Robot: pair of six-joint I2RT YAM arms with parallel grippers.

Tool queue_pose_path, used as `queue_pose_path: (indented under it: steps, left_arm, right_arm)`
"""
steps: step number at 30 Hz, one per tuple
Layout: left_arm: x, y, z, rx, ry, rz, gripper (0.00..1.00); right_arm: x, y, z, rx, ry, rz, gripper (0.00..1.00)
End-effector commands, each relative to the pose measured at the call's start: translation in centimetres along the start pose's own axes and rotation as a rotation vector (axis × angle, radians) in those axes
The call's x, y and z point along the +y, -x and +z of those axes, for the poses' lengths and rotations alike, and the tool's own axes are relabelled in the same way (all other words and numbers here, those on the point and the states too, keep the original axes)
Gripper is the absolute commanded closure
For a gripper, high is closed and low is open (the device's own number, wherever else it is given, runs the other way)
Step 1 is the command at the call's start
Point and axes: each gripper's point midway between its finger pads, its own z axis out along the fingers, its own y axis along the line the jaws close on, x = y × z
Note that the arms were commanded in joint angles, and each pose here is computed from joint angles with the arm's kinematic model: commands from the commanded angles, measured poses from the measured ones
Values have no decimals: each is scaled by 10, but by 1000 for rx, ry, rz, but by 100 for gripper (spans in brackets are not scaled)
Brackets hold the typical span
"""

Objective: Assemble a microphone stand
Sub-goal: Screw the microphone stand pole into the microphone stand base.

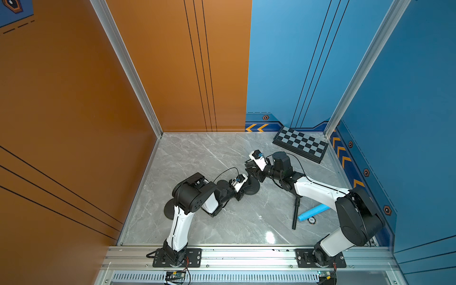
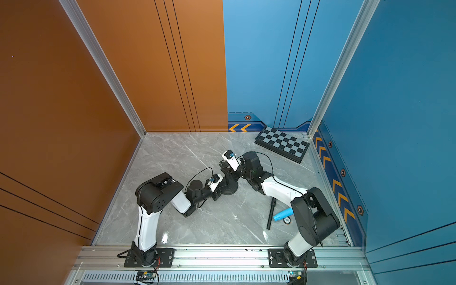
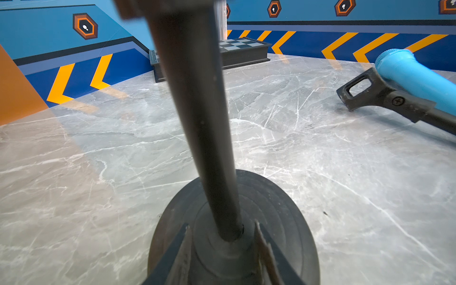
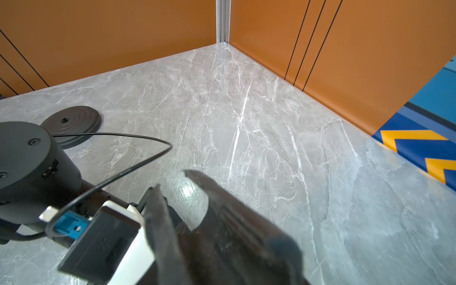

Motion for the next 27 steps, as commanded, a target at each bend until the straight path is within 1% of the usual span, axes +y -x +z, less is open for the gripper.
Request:
queue_pose_path:
  steps: [1, 4, 5, 7, 8, 12, 15, 17, 20, 23, 24, 25, 27]
  left_arm:
    - [-11, -27, -1, 102, -39, -8, 57]
    - [-11, -27, -1, 102, -39, -8, 57]
    - [-11, -27, -1, 102, -39, -8, 57]
    - [-11, -27, -1, 103, -37, -8, 57]
    - [-11, -27, -1, 102, -37, -8, 57]
    - [-11, -26, -1, 101, -35, -6, 57]
    - [-11, -27, -1, 104, -34, -7, 57]
    - [-11, -27, -1, 104, -33, -5, 57]
    - [-11, -28, -1, 105, -31, -2, 57]
    - [-11, -27, 0, 105, -29, -3, 57]
    - [-11, -28, 0, 106, -29, -2, 57]
    - [-11, -28, 0, 106, -29, -3, 57]
    - [-11, -27, 0, 104, -28, -2, 57]
  right_arm:
    - [-6, -5, 0, 14, -18, 18, 67]
    - [-10, -9, -4, 2, -62, 52, 81]
    - [-11, -9, -6, -5, -82, 65, 87]
    - [-14, -11, -10, -21, -142, 94, 95]
    - [-12, -13, -11, -31, -173, 106, 97]
    - [-12, -27, -19, -73, -388, 157, 100]
    - [-30, -46, -30, -82, -572, 247, 100]
    - [-22, -52, -27, -101, -594, 287, 100]
    - [-17, -62, -22, -114, -589, 321, 100]
    - [-12, -62, -18, -110, -552, 326, 100]
    - [-9, -60, -17, -110, -535, 319, 95]
    - [-7, -57, -16, -107, -514, 307, 86]
    - [0, -48, -15, -110, -456, 276, 74]
